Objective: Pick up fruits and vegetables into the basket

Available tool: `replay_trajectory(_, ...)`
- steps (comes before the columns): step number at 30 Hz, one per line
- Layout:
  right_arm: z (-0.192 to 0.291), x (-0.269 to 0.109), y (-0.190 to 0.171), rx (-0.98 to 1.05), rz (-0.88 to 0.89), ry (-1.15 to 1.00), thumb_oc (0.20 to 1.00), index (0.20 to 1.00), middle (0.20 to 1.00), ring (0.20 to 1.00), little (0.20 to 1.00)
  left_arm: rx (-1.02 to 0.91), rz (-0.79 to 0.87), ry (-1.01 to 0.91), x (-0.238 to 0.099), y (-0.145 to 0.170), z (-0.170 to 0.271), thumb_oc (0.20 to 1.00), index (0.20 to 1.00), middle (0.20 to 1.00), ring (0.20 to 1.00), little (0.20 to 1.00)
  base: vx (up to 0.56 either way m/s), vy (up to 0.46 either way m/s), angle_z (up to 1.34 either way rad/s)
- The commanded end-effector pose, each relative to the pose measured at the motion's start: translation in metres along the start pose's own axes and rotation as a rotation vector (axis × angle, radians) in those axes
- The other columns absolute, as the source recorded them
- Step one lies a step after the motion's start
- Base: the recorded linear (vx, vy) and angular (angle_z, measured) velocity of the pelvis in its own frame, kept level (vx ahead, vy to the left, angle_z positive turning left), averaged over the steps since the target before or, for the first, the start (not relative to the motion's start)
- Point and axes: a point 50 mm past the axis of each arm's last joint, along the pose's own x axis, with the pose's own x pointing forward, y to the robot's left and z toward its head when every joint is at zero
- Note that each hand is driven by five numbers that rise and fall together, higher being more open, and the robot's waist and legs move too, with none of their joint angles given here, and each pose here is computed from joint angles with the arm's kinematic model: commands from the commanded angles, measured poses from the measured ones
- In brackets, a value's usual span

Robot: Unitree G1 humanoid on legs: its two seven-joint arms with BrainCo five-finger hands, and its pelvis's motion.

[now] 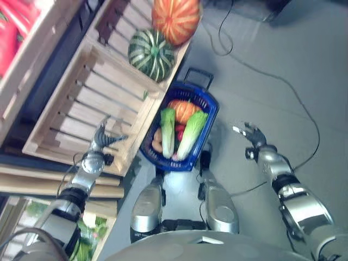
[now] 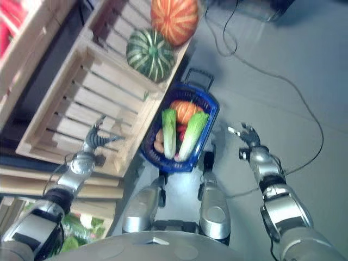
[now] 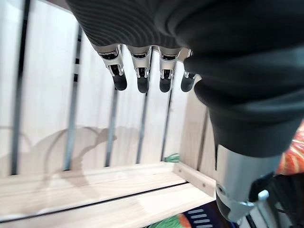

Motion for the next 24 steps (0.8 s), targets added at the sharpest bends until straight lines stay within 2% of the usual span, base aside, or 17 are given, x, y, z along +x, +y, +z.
replay_trajectory(1, -0.049, -0.016, 0.000, -0.080, 0.022, 0.135, 1.000, 1.000, 1.000, 1.000, 1.000, 0.066, -0.133, 0.178, -0.027, -0.022, -0.050, 1.000, 1.000, 1.000, 1.000, 1.000, 0.14, -0.024, -0.24)
replay_trajectory(9, -0.121, -0.048, 0.012, -0.045, 0.042, 0.443, 1.000, 1.000, 1.000, 1.000, 1.000, -0.049, -0.316, 0.552, -0.078, -0.055, -0.113, 1.000, 1.000, 1.000, 1.000, 1.000, 0.06, -0.022, -0.02)
replay_trajectory(18, -0.165, -0.079, 0.011, -0.044, 0.026, 0.697, 1.000, 1.000, 1.000, 1.000, 1.000, -0.146, -0.418, 0.660, -0.094, -0.072, -0.124, 1.000, 1.000, 1.000, 1.000, 1.000, 0.02, 0.000, -0.02)
replay_trajectory(24, -0.167, -0.081, 0.005, -0.045, 0.018, 0.729, 1.000, 1.000, 1.000, 1.000, 1.000, -0.155, -0.430, 0.668, -0.093, -0.071, -0.123, 1.000, 1.000, 1.000, 1.000, 1.000, 0.00, 0.000, 0.00)
